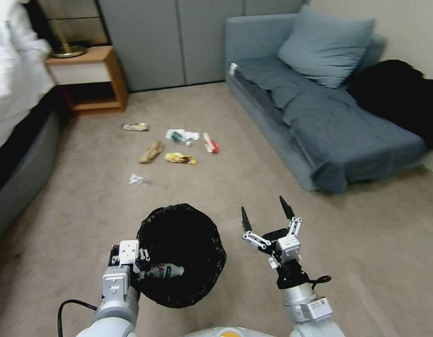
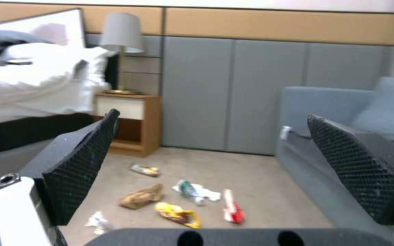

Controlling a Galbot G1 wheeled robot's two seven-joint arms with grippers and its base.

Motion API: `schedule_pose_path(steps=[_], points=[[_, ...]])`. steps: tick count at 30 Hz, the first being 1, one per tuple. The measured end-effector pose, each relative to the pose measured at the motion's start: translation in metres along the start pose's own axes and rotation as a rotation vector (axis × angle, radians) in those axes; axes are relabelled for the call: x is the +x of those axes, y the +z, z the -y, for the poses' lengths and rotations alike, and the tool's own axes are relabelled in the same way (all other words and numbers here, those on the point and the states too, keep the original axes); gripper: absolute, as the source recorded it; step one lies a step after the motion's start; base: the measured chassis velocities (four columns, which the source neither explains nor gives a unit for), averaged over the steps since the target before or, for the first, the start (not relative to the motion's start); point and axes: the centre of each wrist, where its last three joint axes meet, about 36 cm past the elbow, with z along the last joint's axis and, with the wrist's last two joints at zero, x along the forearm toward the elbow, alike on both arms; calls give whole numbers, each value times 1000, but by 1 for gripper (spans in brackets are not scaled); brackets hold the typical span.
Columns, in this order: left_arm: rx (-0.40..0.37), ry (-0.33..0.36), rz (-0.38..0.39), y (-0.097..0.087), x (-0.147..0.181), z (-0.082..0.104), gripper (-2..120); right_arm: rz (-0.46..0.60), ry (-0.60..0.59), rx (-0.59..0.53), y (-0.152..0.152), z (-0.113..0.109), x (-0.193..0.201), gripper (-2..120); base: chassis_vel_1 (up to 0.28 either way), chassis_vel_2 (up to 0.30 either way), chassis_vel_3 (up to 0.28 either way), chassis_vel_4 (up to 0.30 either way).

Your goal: Pick up the trash bin, then pick up the garbage from the floor and place it into the trash bin.

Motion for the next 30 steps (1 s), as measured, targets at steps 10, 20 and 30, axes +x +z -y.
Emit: schedule_pose_path(steps=[10, 20, 30], points=[[4, -6, 3, 0, 0, 1, 1, 0, 3, -5, 0, -2, 0, 100, 117, 116, 114, 114], [3, -6, 13, -1, 0, 1, 1, 4, 10, 2, -1, 2, 0, 100, 6, 7, 2, 4], [5, -7, 14, -1, 1, 1, 1, 9, 4, 5, 0, 3, 2, 100, 0, 0, 0, 0]])
